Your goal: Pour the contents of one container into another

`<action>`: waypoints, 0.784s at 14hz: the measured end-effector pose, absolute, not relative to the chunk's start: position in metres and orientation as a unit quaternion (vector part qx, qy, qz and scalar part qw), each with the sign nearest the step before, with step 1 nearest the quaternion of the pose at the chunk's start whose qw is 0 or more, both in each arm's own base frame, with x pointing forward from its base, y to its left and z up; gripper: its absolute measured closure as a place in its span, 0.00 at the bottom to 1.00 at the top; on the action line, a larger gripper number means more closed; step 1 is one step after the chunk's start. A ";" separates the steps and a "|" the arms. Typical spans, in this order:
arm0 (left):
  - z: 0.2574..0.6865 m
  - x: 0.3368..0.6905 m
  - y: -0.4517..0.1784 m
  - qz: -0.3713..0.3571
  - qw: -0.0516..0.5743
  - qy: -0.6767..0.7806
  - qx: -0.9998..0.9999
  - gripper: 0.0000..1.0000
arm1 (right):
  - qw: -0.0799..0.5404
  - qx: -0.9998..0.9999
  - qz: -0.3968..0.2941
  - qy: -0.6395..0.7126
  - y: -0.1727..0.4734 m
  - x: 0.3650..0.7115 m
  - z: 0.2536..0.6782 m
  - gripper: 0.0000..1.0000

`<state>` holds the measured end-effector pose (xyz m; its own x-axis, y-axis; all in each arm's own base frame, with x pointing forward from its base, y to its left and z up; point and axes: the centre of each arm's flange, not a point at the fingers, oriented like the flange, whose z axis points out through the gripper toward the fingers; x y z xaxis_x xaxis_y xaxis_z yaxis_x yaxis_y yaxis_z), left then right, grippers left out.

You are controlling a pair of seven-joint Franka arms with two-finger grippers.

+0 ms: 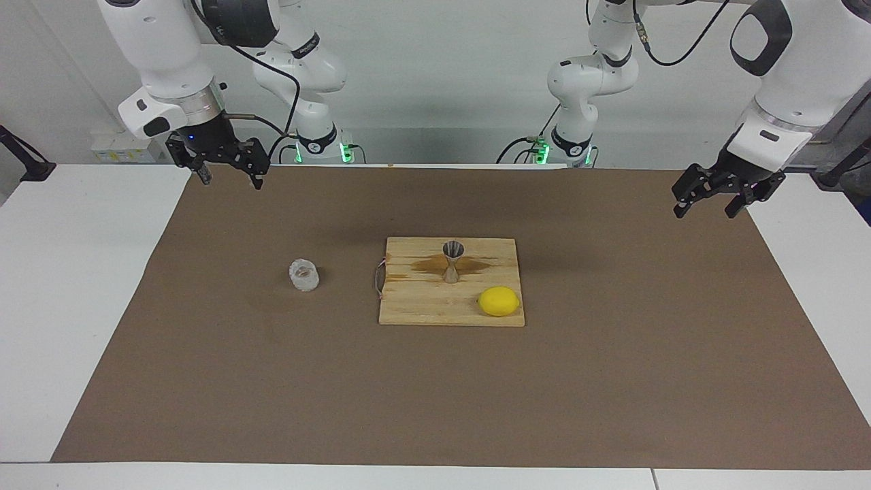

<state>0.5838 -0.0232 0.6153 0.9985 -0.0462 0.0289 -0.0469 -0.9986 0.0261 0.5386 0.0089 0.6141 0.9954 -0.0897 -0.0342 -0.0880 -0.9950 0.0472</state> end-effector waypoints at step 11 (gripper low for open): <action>0.609 0.562 -0.051 0.013 0.008 -0.047 0.999 0.00 | 0.023 0.999 -0.018 -0.044 0.009 0.539 0.614 0.00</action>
